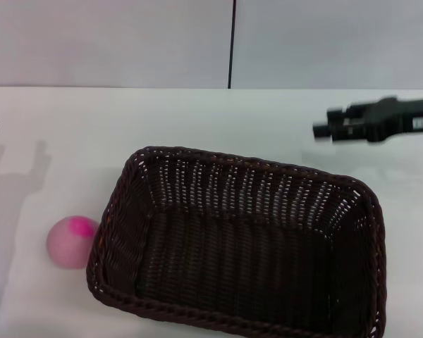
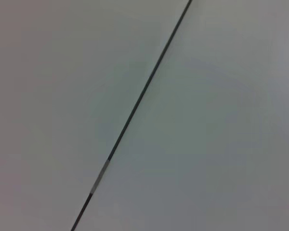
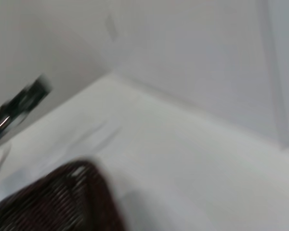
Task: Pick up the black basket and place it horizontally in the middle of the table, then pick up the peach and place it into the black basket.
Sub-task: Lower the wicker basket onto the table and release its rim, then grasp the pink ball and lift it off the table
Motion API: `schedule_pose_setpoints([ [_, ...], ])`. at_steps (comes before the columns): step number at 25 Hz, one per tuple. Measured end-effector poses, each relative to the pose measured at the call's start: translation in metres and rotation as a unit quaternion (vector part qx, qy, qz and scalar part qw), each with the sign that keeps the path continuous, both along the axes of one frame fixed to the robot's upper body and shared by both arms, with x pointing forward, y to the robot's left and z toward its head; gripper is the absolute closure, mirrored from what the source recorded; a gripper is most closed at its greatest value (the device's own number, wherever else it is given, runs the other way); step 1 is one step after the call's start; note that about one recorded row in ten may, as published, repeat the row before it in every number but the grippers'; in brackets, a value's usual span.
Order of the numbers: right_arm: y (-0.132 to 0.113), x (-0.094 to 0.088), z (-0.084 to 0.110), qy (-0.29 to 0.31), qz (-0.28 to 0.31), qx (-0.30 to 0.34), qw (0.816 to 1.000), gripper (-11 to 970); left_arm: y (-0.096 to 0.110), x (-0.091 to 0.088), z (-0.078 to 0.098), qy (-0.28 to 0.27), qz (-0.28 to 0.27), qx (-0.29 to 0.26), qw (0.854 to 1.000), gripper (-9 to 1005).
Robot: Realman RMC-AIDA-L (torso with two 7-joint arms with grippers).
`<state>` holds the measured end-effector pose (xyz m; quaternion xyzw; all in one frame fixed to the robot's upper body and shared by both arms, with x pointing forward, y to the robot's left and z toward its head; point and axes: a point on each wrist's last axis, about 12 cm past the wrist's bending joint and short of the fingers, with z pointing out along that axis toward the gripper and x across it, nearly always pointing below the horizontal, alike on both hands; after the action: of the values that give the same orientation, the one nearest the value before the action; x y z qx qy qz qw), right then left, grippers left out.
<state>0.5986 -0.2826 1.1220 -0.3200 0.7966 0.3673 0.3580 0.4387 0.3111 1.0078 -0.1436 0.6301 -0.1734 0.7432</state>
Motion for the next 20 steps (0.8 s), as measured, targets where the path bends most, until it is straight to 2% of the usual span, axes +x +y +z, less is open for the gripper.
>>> schedule_pose_setpoints([
  [4, -0.019, -0.006, -0.006, -0.068, -0.094, 0.069, 0.991, 335, 0.002, -0.007, 0.001, -0.005, -0.020, 0.016, 1.000, 201],
  [8, -0.044, -0.029, -0.019, -0.117, -0.189, 0.137, 0.965, 335, 0.004, -0.009, 0.002, -0.010, -0.028, 0.026, 0.999, 207],
  [9, -0.050, -0.039, -0.025, -0.126, -0.215, 0.152, 0.956, 335, 0.019, -0.022, 0.007, -0.023, -0.089, 0.085, 0.992, 212],
  [11, -0.062, -0.056, -0.034, -0.153, -0.260, 0.172, 0.938, 335, 0.032, -0.032, 0.010, -0.013, -0.152, 0.113, 0.982, 223],
  [12, -0.068, -0.065, -0.039, -0.165, -0.285, 0.181, 0.927, 335, 0.032, -0.032, 0.010, -0.013, -0.152, 0.113, 0.982, 224],
  [13, -0.079, -0.080, -0.048, -0.182, -0.328, 0.194, 0.906, 335, 0.037, -0.036, 0.011, -0.001, -0.187, 0.128, 0.974, 226],
  [14, -0.079, -0.080, -0.048, -0.182, -0.328, 0.194, 0.906, 335, 0.037, -0.038, 0.010, 0.008, -0.208, 0.136, 0.969, 227],
  [16, -0.088, -0.092, -0.057, -0.187, -0.367, 0.205, 0.888, 335, 0.037, -0.038, 0.010, 0.008, -0.208, 0.136, 0.969, 230],
  [17, -0.091, -0.097, -0.060, -0.188, -0.379, 0.207, 0.882, 334, 0.038, -0.044, 0.007, 0.031, -0.246, 0.155, 0.956, 231],
  [20, -0.097, -0.105, -0.064, -0.190, -0.397, 0.206, 0.874, 334, 0.038, -0.049, 0.002, 0.054, -0.264, 0.163, 0.949, 240],
])
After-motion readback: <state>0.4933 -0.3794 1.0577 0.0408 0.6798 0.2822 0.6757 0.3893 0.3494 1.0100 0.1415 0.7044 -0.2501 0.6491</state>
